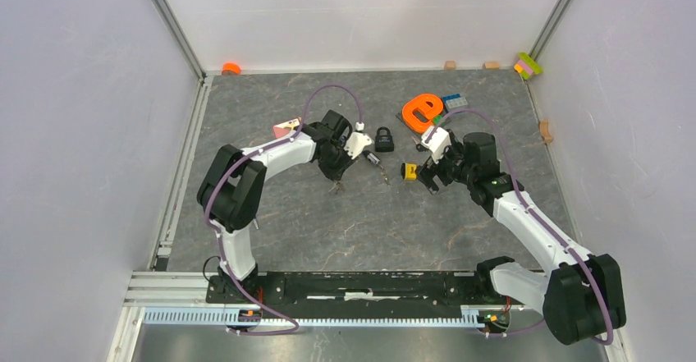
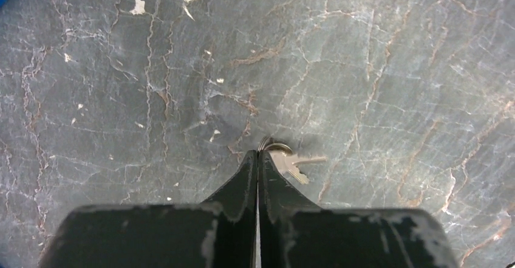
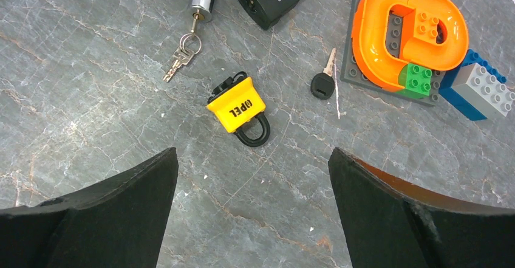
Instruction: Unlock with the key
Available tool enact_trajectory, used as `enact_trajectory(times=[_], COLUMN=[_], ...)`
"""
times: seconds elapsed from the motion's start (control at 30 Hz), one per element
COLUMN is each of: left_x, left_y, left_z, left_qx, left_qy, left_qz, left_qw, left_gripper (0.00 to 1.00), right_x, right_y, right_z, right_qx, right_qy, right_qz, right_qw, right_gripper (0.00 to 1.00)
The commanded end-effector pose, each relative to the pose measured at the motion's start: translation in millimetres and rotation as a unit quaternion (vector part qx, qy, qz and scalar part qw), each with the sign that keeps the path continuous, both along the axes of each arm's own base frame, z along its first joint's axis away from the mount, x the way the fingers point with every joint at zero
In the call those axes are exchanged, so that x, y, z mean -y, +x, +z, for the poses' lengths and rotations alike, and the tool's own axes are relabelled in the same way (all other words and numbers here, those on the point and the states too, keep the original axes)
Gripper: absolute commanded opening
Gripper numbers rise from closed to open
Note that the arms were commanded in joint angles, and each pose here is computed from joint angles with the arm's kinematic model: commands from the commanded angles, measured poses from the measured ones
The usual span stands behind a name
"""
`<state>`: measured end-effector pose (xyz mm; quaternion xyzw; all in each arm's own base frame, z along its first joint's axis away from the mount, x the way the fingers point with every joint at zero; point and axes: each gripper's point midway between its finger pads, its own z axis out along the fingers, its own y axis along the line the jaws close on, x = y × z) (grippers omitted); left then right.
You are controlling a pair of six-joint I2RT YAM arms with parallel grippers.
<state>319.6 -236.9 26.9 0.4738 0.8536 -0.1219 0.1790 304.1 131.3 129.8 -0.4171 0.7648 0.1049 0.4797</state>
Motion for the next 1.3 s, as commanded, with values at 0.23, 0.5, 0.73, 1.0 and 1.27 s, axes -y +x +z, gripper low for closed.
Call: enact_trajectory(times=[0.23, 0.5, 0.73, 1.0, 1.27], left_x=[6, 12, 34, 65, 75], left_y=[4, 0, -14, -45, -67], left_z=[29, 45, 121, 203, 225], left_qx=[0.033, 0.027, -0.020, -0.049, -0.057], left_qy=[-0.040, -0.081, -0.262, -0.425, -0.465], left_qz=[0.012, 0.020, 0.027, -0.012, -0.067], left_qw=[0.999, 0.996, 0.965, 0.904, 0.881], left_gripper=[0.02, 0.02, 0.02, 0.02, 0.02], right_x=[-3, -11, -55, -98, -127], right_y=[1, -3, -18, -13, -38], right_z=[6, 2, 17, 62, 79], right_qx=[0.011, 0.002, 0.006, 0.041, 0.044], right_qy=[0.014, 0.025, 0.129, 0.205, 0.222], right_qz=[0.007, 0.027, 0.118, 0.190, 0.274], right_qw=[1.000, 0.999, 0.985, 0.959, 0.935], right_gripper=[0.97, 0.98, 0.98, 0.95, 0.86])
